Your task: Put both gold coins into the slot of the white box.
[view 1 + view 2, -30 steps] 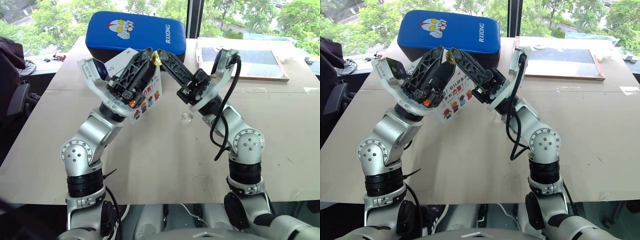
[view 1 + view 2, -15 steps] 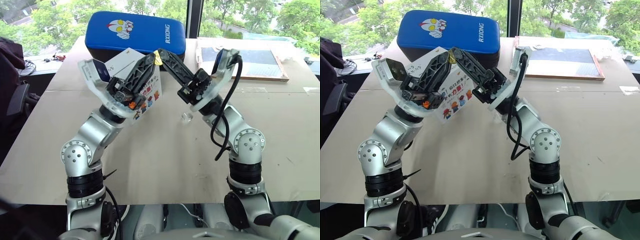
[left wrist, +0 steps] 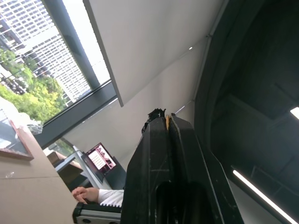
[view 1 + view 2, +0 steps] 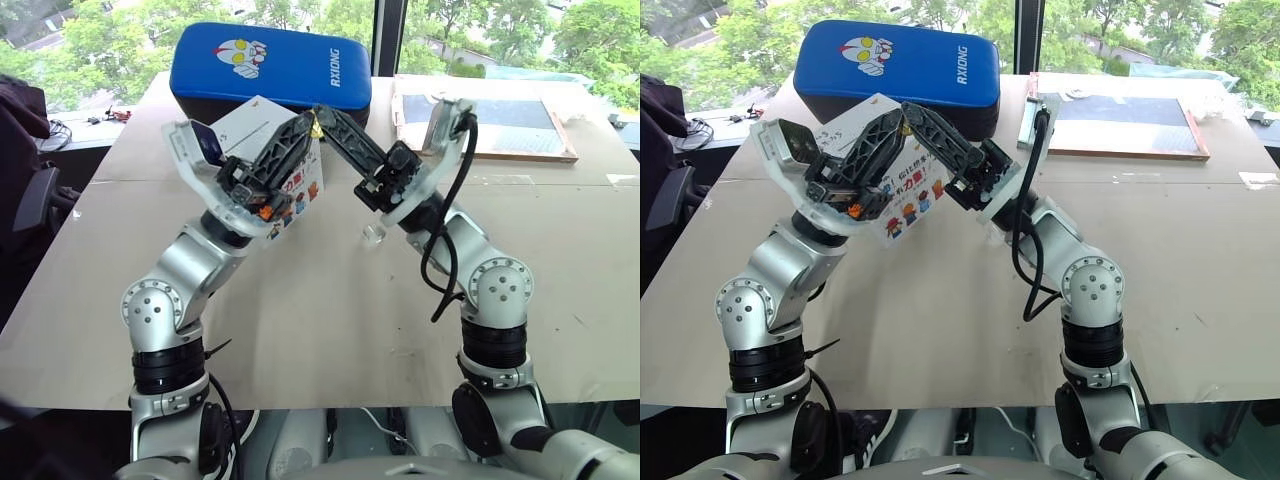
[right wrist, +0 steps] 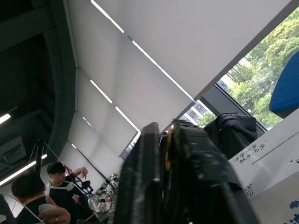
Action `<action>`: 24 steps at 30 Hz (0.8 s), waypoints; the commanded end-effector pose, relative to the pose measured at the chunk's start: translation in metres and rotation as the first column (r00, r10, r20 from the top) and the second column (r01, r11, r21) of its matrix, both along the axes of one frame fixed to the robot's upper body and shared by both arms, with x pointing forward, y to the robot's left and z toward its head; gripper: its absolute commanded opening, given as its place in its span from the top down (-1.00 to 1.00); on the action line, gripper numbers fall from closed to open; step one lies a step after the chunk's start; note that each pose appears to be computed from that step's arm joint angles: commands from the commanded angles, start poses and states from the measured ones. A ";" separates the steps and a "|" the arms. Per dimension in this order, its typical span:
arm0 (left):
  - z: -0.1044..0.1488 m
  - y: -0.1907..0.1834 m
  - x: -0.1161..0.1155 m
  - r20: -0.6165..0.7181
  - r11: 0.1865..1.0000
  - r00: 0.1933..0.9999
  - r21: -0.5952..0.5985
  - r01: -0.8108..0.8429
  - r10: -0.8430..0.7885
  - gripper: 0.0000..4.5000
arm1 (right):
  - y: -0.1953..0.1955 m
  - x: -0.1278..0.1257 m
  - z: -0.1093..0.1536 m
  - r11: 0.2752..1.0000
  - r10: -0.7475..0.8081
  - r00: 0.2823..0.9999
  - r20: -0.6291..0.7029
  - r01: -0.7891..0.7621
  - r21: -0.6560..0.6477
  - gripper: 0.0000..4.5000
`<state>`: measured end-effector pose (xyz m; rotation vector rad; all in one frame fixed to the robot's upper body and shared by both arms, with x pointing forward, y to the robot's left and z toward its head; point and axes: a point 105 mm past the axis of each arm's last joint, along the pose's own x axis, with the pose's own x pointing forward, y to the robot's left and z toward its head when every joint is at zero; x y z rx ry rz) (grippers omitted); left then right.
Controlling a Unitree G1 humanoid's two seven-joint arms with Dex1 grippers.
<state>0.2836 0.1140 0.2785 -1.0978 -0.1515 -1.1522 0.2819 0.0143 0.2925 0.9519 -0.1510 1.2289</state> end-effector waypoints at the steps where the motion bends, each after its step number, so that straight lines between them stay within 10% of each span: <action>1: 0.003 -0.002 -0.001 0.031 1.000 0.999 0.021 -0.014 0.013 1.00 | 0.002 -0.007 0.011 1.000 0.009 0.998 0.062 -0.010 0.004 0.00; 6: 0.009 0.011 0.012 0.070 0.990 0.990 0.059 -0.131 0.126 1.00 | -0.008 0.010 0.012 0.993 -0.118 0.992 0.040 0.117 0.021 -0.96; 14: 0.055 0.059 0.042 0.279 0.872 0.905 0.285 -0.398 0.322 1.00 | -0.020 0.003 -0.008 0.950 -0.130 0.942 0.309 0.208 -0.233 -0.96; 24: 0.022 0.099 0.074 0.459 0.444 0.864 0.743 -0.501 0.206 1.00 | -0.022 -0.005 -0.028 0.730 0.039 0.720 0.693 0.453 -0.511 -0.96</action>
